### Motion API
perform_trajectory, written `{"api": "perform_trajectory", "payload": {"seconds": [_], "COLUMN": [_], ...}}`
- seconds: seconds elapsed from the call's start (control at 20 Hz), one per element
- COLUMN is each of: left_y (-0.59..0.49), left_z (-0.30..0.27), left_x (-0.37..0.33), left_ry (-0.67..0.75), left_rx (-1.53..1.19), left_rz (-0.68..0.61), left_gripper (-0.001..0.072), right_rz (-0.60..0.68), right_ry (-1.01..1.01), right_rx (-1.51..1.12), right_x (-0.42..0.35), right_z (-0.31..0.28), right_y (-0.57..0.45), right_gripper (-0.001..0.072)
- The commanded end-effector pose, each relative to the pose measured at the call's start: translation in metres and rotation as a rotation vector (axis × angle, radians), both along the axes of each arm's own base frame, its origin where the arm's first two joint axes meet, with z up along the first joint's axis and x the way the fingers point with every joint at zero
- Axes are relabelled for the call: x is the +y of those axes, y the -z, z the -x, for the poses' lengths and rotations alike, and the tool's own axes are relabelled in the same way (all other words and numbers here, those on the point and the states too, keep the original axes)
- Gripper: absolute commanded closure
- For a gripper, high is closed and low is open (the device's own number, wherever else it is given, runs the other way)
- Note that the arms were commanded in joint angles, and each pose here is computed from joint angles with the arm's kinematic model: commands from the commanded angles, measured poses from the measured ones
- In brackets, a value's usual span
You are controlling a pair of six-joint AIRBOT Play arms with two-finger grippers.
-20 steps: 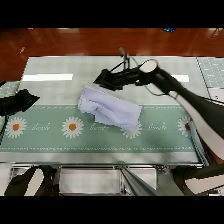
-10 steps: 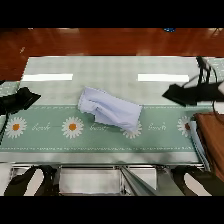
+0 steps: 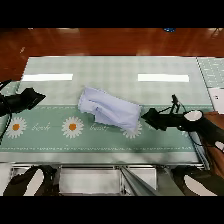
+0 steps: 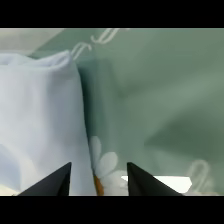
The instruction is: Fold the shirts.
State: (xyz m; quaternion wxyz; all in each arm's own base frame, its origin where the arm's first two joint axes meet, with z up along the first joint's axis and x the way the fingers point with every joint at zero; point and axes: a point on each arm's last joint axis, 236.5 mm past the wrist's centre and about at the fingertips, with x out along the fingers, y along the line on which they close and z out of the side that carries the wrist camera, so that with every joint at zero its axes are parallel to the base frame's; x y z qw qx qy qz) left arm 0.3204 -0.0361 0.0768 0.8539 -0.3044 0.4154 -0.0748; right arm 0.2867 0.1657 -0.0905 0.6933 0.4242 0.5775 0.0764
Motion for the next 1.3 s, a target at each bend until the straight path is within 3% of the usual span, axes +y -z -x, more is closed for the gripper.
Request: {"api": "perform_trajectory", "payload": {"seconds": [0.0,0.25,0.3,0.4,0.45,0.65,0.85,1.05,1.25], "left_y": [0.001,0.007,0.008,0.009,0.009,0.009,0.009,0.009,0.010], "left_z": [0.000,-0.001,-0.001,-0.001,-0.001,-0.001,-0.001,-0.001,0.000], "left_x": [-0.002,-0.001,-0.001,-0.002,-0.001,-0.001,-0.001,-0.001,-0.002], "left_ry": [0.006,0.006,0.006,0.008,0.007,0.008,0.008,0.008,0.010], "left_rx": [0.004,0.022,0.025,0.031,0.031,0.031,0.031,0.032,0.034], "left_rz": [0.000,0.006,0.007,0.009,0.009,0.009,0.009,0.009,0.010], "left_gripper": [0.0688,0.0688,0.0688,0.0688,0.0688,0.0688,0.0688,0.0688,0.0688], "right_rz": [-0.160,-0.148,-0.136,-0.143,-0.143,-0.113,0.047,0.234,0.294], "right_ry": [-0.002,-0.104,-0.127,-0.174,-0.198,-0.266,-0.353,-0.304,-0.209], "right_rx": [0.014,-0.015,-0.008,-0.071,-0.109,-0.226,-0.378,-0.528,-0.599], "right_x": [0.043,0.075,0.076,0.083,0.087,0.095,0.085,0.026,-0.046], "right_z": [-0.009,-0.032,-0.034,-0.047,-0.055,-0.090,-0.136,-0.182,-0.192], "right_y": [0.010,0.009,0.007,-0.014,-0.025,-0.072,-0.145,-0.249,-0.323], "right_gripper": [0.0295,0.0301,0.0376,0.0650,0.0692,0.0693,0.0693,0.0693,0.0693]}}
